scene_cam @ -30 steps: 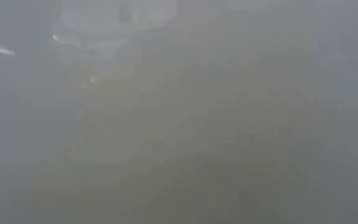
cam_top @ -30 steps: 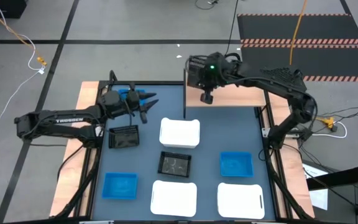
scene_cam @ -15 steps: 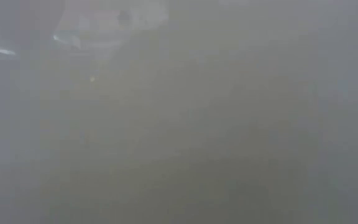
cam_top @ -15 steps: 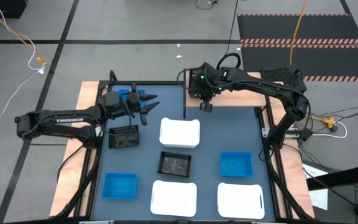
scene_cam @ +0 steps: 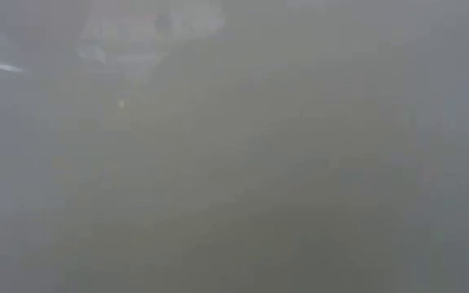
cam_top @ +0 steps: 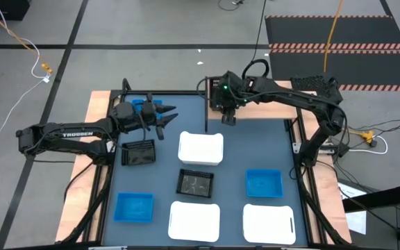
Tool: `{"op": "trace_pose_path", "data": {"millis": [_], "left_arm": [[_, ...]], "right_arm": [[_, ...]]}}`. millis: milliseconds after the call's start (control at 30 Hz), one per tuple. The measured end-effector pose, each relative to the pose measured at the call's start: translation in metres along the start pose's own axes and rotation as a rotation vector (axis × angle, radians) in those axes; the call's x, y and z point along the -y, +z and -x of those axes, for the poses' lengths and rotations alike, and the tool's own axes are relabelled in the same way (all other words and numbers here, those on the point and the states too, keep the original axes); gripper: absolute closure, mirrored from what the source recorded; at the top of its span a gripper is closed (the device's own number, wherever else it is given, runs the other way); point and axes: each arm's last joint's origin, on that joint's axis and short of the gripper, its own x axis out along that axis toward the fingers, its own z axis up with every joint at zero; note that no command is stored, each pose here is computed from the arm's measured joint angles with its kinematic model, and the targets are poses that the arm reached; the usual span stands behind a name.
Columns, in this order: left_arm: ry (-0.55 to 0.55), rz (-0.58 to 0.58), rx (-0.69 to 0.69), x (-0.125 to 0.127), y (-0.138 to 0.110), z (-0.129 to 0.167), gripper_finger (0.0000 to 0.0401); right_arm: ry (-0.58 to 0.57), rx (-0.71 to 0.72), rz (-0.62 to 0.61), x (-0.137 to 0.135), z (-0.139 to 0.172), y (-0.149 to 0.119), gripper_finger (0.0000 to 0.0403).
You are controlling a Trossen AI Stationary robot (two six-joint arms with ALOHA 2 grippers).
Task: Stack baskets on shelf by color
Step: Stack the right black bin on top of the black bin into the shelf
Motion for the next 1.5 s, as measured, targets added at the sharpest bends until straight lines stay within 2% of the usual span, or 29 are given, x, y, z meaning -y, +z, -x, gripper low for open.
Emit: {"op": "trace_pose_path", "data": {"millis": [100,233,400,500,633,800,933,1067,1167,1267,1333,1500], "left_arm": [[0.0,-0.001,-0.002,0.0,0.0,0.0,0.0256],[-0.002,-0.002,-0.003,0.0,0.0,0.0,0.0256],[-0.044,0.007,0.01,0.002,0.002,0.001,0.0256],[-0.053,0.007,0.007,0.004,0.002,0.002,0.0256],[-0.069,-0.026,0.011,0.007,0.005,0.007,0.0256],[-0.053,-0.019,0.025,0.006,0.011,0.016,0.0256],[-0.05,-0.037,0.023,0.005,0.012,0.017,0.0256],[-0.038,-0.094,0.025,0.003,0.012,0.018,0.0256],[-0.023,-0.101,0.027,0.0,0.012,0.018,0.0256],[-0.013,-0.103,0.023,-0.002,0.012,0.018,0.0256],[-0.013,-0.112,0.001,-0.003,0.01,0.018,0.0256],[-0.018,-0.115,-0.036,-0.002,0.006,0.017,0.0256]], "right_arm": [[-0.032,0.026,-0.006,-0.005,0.014,0.001,0.0252],[-0.045,0.115,-0.027,-0.021,0.053,0.0,0.0252],[0.009,0.152,-0.164,-0.044,0.091,-0.01,0.0256],[0.06,0.122,-0.208,-0.068,0.091,-0.021,0.0256],[0.118,0.125,-0.183,-0.111,0.062,-0.034,0.0256],[0.188,0.204,0.037,-0.157,0.011,-0.043,0.0257],[0.227,0.154,0.233,-0.174,-0.025,-0.041,0.0257],[0.377,0.189,0.508,-0.191,-0.041,-0.033,0.0257],[0.397,0.191,0.772,-0.205,-0.054,-0.037,0.0257],[0.41,0.174,0.962,-0.217,-0.067,-0.043,0.0257],[0.426,0.173,1.042,-0.225,-0.073,-0.046,0.0257],[0.338,0.174,1.154,-0.238,-0.085,-0.047,0.0257]]}}
